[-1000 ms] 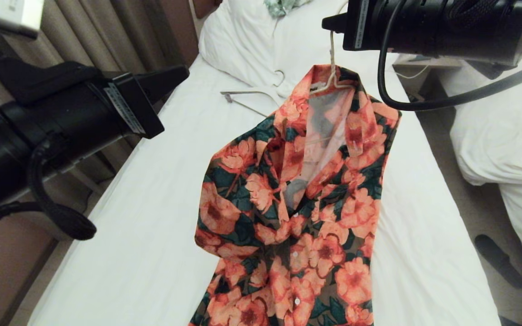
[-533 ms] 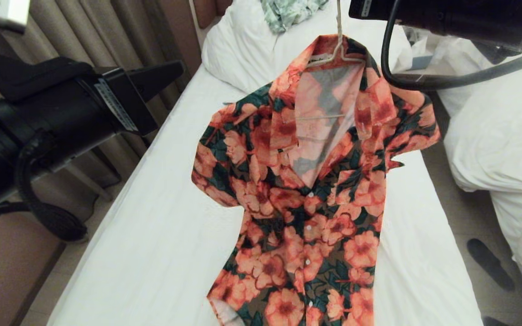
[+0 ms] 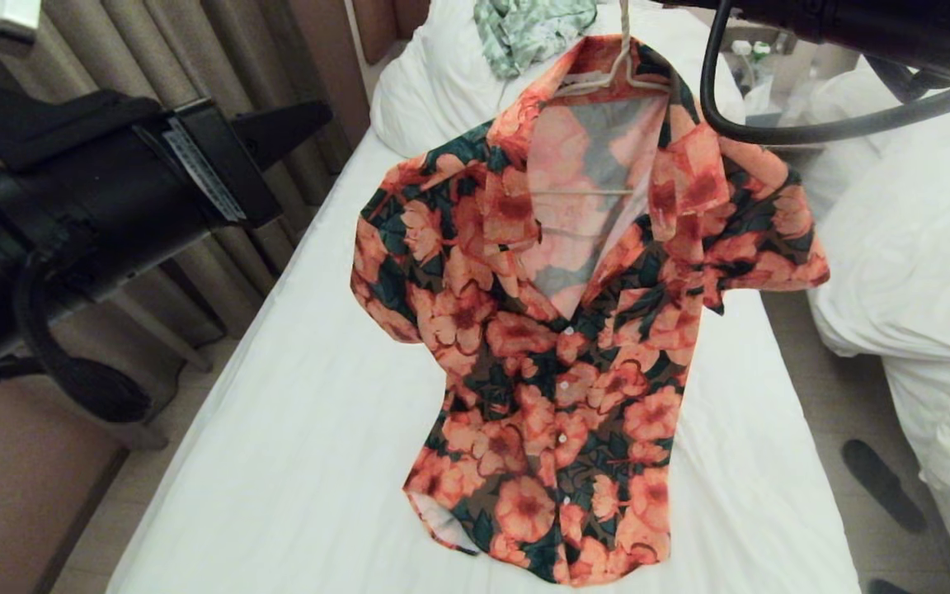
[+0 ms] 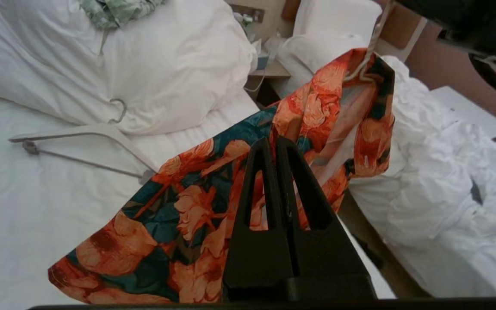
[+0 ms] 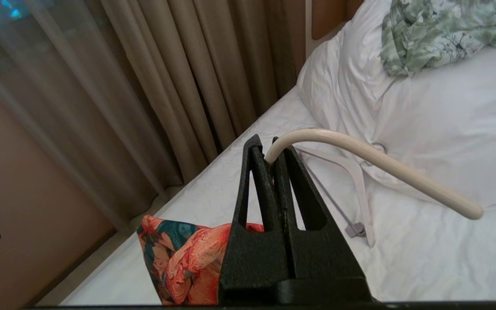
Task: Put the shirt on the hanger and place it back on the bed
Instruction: Take the clothes hanger out of the clothes
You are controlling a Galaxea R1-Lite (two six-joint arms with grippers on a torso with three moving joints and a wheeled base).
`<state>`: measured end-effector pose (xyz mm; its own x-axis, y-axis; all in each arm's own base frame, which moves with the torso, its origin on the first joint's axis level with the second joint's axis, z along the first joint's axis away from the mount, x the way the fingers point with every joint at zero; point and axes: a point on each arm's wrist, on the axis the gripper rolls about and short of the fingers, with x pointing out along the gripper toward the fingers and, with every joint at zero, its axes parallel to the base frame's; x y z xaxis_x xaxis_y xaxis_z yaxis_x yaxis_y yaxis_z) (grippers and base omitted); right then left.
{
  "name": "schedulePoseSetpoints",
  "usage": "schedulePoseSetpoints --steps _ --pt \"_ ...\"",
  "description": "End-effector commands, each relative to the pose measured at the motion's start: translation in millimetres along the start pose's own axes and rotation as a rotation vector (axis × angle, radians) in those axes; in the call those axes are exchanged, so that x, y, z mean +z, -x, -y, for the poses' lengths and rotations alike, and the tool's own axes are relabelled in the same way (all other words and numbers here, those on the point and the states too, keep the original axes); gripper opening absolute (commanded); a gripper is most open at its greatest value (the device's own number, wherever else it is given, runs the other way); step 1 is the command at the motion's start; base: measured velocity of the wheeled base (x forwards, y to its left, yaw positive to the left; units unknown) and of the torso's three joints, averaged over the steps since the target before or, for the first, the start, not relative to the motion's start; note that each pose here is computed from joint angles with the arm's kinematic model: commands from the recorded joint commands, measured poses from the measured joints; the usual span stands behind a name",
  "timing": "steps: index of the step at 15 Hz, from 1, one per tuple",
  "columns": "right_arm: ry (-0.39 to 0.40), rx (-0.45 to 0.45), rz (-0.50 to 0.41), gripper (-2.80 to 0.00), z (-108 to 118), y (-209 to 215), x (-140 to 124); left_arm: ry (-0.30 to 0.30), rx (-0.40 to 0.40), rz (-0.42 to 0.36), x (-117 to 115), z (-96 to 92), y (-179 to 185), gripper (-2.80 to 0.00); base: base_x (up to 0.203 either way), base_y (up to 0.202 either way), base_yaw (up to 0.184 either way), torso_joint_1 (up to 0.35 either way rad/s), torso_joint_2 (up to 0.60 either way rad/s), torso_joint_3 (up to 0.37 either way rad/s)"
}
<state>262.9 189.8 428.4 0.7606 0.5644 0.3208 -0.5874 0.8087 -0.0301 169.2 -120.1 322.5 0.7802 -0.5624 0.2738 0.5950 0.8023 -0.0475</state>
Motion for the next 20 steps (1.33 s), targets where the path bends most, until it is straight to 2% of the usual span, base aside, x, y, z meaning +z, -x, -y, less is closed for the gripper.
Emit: schedulePoseSetpoints --steps 1,10,13,14,16,20 --pt "0.003 0.000 0.003 -2.80 1 0 1 0.007 0.002 0.003 0 -0.5 -2 -2.80 0.000 0.000 0.000 0.144 -0.33 -0.193" --pt "0.016 -0.009 0.033 -2.80 10 8 12 0.008 0.018 -0.117 -36 -5.1 -30 -2.80 0.000 0.000 0.000 0.145 -0.32 -0.182" --pt "0.022 -0.007 0.029 -2.80 17 6 9 0.010 0.011 -0.167 -52 -3.9 -39 -2.80 0.000 0.000 0.000 0.106 -0.23 -0.128" --pt "0.018 0.019 0.030 -2.80 19 6 9 0.015 0.005 -0.192 -60 -2.4 -44 -2.80 0.000 0.000 0.000 0.000 0.00 0.000" --pt "-0.033 0.085 0.029 -2.80 26 8 10 0.069 0.001 -0.249 -80 -0.3 -58 -2.80 0.000 0.000 0.000 0.000 0.00 0.000" --pt "-0.037 0.088 0.034 -2.80 27 10 13 0.101 0.050 -0.355 -123 -12.9 -84 -2.80 0.000 0.000 0.000 0.000 0.00 0.000"
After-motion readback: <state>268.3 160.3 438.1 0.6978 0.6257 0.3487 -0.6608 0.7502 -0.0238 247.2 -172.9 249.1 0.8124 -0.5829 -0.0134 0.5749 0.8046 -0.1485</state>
